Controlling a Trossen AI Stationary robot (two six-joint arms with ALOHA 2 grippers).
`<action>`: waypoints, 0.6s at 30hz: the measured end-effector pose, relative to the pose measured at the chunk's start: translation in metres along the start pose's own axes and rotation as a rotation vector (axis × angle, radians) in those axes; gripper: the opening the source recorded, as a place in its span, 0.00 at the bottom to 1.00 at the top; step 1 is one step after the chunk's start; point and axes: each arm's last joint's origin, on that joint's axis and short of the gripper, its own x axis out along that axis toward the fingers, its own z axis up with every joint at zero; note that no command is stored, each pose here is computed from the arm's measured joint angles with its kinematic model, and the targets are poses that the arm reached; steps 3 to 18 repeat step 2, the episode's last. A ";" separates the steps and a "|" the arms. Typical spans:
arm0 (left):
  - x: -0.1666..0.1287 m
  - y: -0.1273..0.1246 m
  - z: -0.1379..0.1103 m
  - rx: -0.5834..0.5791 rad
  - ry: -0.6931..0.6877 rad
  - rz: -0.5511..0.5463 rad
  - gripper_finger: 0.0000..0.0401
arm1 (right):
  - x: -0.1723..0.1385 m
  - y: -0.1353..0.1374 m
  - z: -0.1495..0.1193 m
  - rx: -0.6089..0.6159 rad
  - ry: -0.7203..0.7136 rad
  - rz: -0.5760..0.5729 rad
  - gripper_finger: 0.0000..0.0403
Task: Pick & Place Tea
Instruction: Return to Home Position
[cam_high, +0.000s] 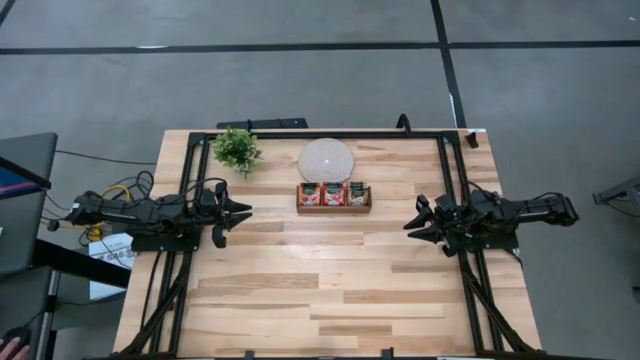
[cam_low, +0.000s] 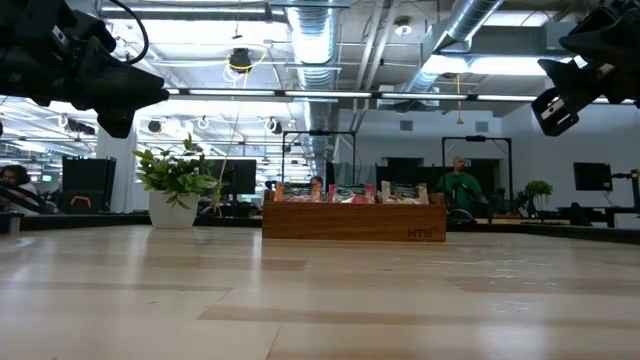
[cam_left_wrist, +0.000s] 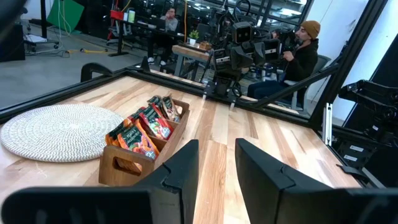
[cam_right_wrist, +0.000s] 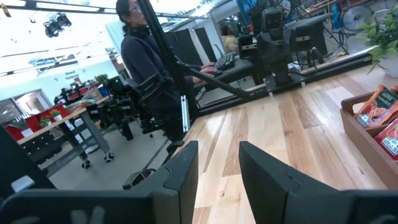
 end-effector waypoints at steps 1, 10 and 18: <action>0.000 0.000 0.000 0.000 0.000 0.000 0.24 | 0.000 0.000 0.000 0.000 0.000 0.000 0.27; 0.000 0.000 0.000 0.000 0.000 0.000 0.24 | 0.000 0.000 0.000 0.000 0.000 0.000 0.27; 0.000 0.000 0.000 0.000 0.000 0.000 0.24 | 0.000 0.000 0.000 0.000 0.000 0.000 0.27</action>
